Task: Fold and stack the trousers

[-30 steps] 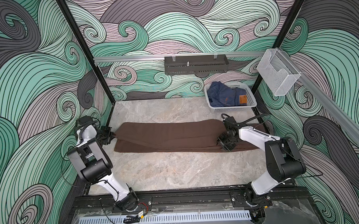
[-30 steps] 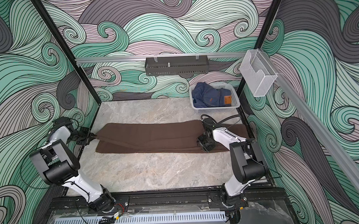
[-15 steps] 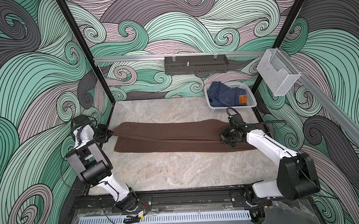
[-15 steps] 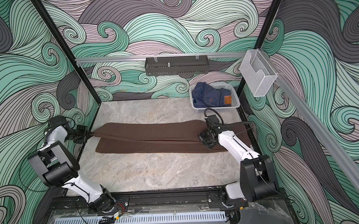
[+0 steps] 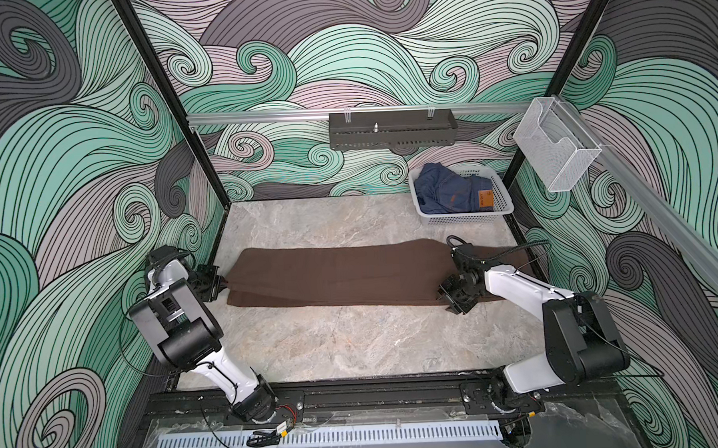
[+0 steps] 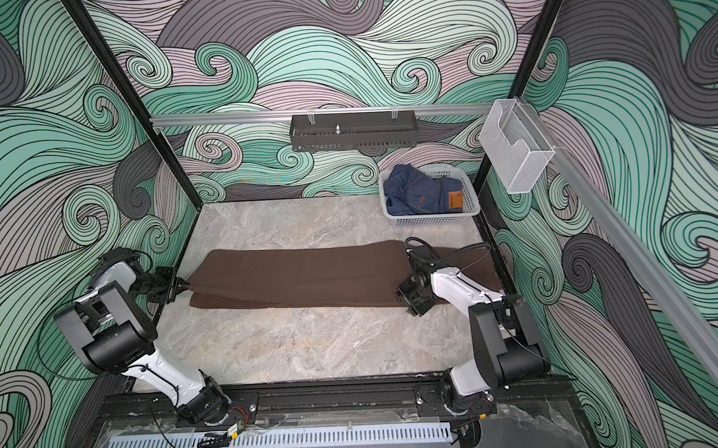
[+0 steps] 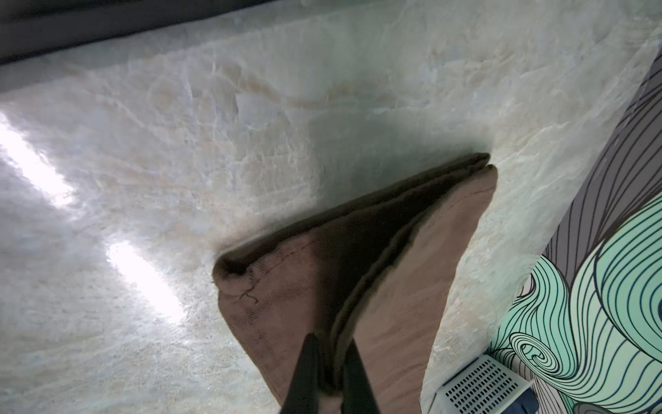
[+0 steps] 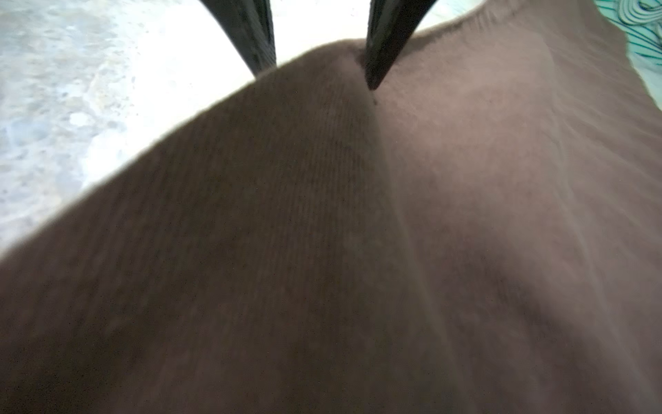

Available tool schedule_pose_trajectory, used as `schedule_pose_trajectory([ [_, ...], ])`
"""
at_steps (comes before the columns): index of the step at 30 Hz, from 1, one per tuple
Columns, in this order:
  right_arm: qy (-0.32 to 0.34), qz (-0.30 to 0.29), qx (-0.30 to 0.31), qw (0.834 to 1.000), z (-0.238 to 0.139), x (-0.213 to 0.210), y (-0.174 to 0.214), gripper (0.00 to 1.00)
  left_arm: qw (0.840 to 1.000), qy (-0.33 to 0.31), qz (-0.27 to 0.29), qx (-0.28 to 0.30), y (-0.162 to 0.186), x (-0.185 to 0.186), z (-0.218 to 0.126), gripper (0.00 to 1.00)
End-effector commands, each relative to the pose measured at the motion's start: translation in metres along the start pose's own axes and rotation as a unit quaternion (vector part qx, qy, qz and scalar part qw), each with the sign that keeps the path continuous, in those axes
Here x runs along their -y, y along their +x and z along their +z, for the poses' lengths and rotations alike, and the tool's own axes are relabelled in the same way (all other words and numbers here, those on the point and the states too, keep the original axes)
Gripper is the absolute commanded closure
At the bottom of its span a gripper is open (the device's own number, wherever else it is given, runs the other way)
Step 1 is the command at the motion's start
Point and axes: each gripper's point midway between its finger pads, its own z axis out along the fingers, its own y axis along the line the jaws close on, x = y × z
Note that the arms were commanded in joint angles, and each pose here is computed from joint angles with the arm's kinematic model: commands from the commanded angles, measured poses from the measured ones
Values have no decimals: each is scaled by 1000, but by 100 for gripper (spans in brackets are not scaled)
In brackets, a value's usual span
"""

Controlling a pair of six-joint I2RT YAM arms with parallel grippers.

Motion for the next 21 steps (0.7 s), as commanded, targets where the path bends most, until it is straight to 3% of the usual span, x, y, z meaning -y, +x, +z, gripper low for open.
schedule_pose_trajectory([
  [1, -4, -12, 12, 1000, -12, -3, -1, 47, 1000, -23, -1, 8, -7, -11, 0, 94],
  [3, -8, -16, 18, 1000, -19, -5, -2, 42, 1000, -25, -1, 6, -7, -12, -1, 87],
  [6, -17, -23, 26, 999, -31, -10, -2, 37, 1000, -26, 0, 5, -6, -12, -6, 57],
  [9, -33, -33, 36, 998, -46, -19, -3, 34, 1000, -22, 3, 14, -9, -10, -19, 46],
  [14, -59, -66, 62, 994, -68, -38, -10, 31, 999, -2, 42, 32, -15, 9, -39, 39],
  [18, -67, -118, 80, 988, -71, -59, -20, 31, 994, 38, 100, 18, -13, 37, -32, 38],
  [21, -72, -172, 92, 978, -63, -80, -27, 33, 988, 31, 150, 12, -8, 54, -25, 38],
])
